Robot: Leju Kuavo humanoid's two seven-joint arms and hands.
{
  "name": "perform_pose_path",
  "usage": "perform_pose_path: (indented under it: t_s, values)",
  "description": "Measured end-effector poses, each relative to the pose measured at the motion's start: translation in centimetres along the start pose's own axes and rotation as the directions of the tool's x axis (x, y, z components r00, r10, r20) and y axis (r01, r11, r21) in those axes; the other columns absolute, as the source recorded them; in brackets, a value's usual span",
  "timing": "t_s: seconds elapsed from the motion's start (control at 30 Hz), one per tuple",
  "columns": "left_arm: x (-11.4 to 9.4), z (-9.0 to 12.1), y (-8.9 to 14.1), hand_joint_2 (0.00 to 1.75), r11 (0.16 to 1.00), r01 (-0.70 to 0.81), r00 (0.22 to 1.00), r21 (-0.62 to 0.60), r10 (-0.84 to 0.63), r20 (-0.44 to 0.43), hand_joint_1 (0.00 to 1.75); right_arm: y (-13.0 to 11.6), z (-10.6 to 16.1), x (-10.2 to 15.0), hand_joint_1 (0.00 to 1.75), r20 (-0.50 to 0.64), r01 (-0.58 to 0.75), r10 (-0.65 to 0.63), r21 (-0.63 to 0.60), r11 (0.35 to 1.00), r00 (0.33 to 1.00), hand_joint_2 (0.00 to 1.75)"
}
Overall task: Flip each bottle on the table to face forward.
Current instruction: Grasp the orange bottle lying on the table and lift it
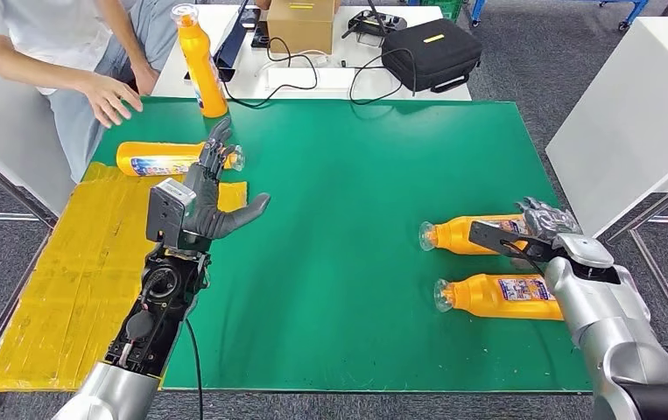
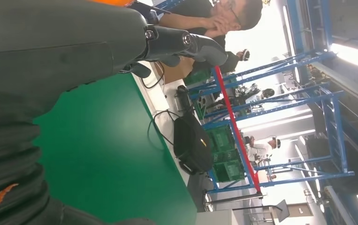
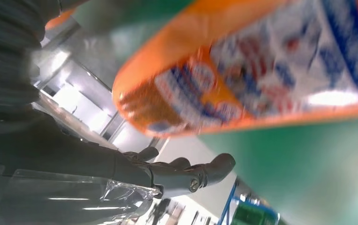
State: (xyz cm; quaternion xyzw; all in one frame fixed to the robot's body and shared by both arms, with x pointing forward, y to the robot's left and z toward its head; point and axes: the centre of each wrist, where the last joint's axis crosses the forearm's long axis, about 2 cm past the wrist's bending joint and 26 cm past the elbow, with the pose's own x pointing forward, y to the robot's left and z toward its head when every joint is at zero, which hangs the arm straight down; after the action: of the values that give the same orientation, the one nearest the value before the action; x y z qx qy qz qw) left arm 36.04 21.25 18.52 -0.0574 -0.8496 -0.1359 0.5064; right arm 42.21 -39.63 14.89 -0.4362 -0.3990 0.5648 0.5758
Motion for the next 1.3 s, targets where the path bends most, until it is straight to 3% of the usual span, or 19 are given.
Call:
perform_pose_path:
  t_s: [0.53,0.73,0.8,0.87,0.93,1.13,1.3]
  values:
    - [-0.6,-0.3,0.0,1.75,1.0,-0.025,1.0,-0.003,0.025,-0.016,0.0,1.0,-0.4,0.3,0.0,-0.02,-0.023,0.025,0.102,0.994,0.999,1.75]
    - [-1.0,-0.1,-0.1,1.75,0.999,-0.043,0.999,0.003,0.043,-0.021,0.0,1.8,-0.3,1.0,0.1,-0.057,-0.056,0.062,0.095,0.994,0.996,1.75]
    - [-1.1,0.0,-0.1,1.75,0.999,-0.046,0.999,0.004,0.046,-0.024,0.0,2.0,-0.3,1.2,0.4,-0.062,-0.062,0.068,0.093,0.994,0.996,1.75]
    - [-1.2,0.0,-0.1,1.75,0.999,-0.047,0.999,0.004,0.047,-0.025,0.0,2.2,-0.3,1.3,0.99,-0.063,-0.064,0.07,0.094,0.994,0.996,1.75]
    - [-1.2,0.1,-0.1,1.75,0.999,-0.05,0.998,0.005,0.05,-0.026,0.0,2.4,-0.3,1.4,1.38,-0.065,-0.066,0.072,0.094,0.993,0.995,1.75]
    - [-1.6,0.8,-0.3,1.75,0.998,-0.065,0.997,0.011,0.065,-0.04,0.0,3.4,0.0,1.5,1.5,-0.081,-0.073,0.079,0.072,0.995,0.994,1.75]
    - [-2.1,1.9,-0.5,1.75,0.997,-0.074,0.996,0.017,0.075,-0.052,0.0,4.0,0.2,1.5,1.71,-0.092,-0.078,0.084,0.073,0.994,0.992,1.75]
